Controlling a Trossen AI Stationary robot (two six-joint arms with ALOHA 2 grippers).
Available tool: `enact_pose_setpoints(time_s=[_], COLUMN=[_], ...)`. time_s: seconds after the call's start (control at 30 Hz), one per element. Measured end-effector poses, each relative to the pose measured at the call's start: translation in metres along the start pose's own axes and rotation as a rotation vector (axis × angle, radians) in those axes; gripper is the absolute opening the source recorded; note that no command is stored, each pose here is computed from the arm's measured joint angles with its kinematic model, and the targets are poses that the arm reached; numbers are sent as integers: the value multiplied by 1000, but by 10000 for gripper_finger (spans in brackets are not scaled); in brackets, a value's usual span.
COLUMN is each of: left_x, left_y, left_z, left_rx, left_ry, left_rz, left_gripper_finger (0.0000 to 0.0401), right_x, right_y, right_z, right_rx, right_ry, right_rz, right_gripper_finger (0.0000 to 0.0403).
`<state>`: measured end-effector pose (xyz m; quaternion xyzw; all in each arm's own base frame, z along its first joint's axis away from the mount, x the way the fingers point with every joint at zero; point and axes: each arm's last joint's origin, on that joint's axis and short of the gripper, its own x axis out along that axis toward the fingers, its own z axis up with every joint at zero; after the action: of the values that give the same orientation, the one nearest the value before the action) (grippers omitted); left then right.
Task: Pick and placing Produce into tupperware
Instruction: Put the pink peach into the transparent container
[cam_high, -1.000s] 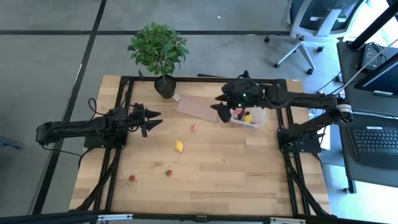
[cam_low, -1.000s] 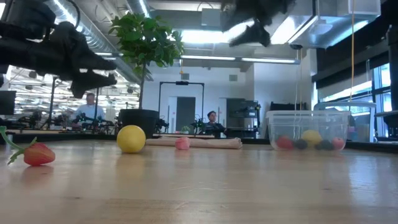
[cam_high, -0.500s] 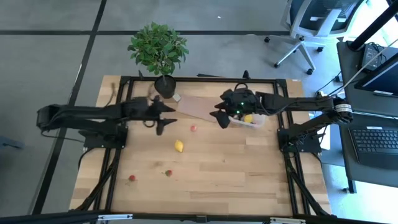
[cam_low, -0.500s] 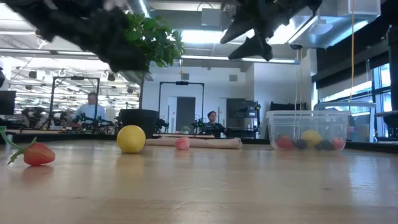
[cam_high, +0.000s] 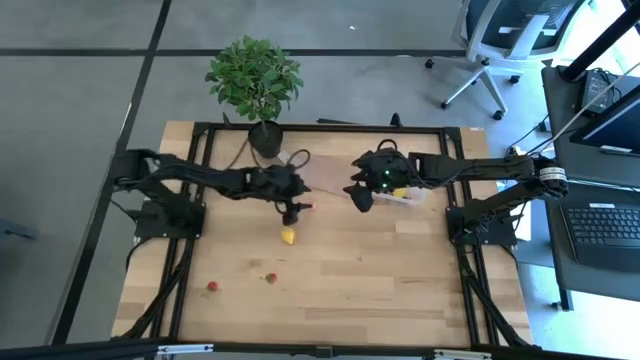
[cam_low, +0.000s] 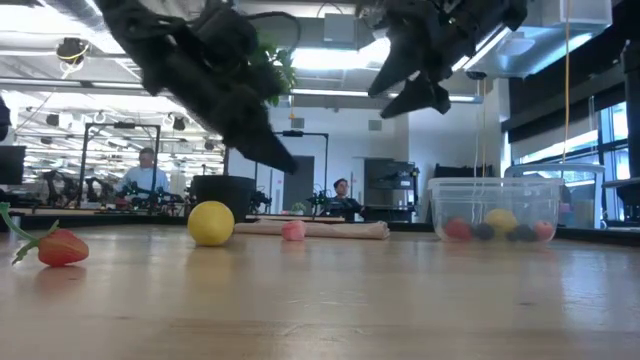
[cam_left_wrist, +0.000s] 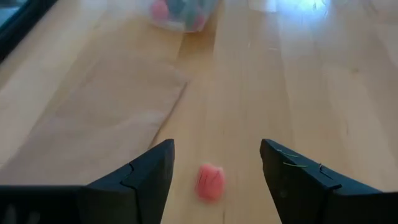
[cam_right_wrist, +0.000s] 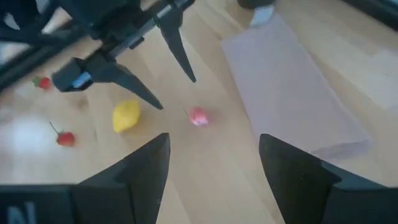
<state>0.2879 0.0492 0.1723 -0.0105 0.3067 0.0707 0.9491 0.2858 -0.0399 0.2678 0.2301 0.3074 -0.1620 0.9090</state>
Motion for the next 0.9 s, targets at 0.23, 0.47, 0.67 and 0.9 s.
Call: enact_pose_setpoints(time_s=[0.23,0.47,0.67,0.9], left_x=[43,56,55,54], left_y=[-10,-15,-12,-13], left_z=[-2,-12,-15,-20], left_rx=[-38,-49,-65,-70], left_ry=[92,192,227,271], left_rz=[-15,58,105,103], left_gripper_finger=[231,231,231,231], right_x=[0,0,0,0], right_y=[-1,-3,-3,-3], right_z=[-2,-6,-6,-6], right_rx=[-60,-90,-112,-112], right_ry=[26,61,65,62], right_rz=[-11,-26,-27,-26], right_gripper_finger=[249,249,249,249])
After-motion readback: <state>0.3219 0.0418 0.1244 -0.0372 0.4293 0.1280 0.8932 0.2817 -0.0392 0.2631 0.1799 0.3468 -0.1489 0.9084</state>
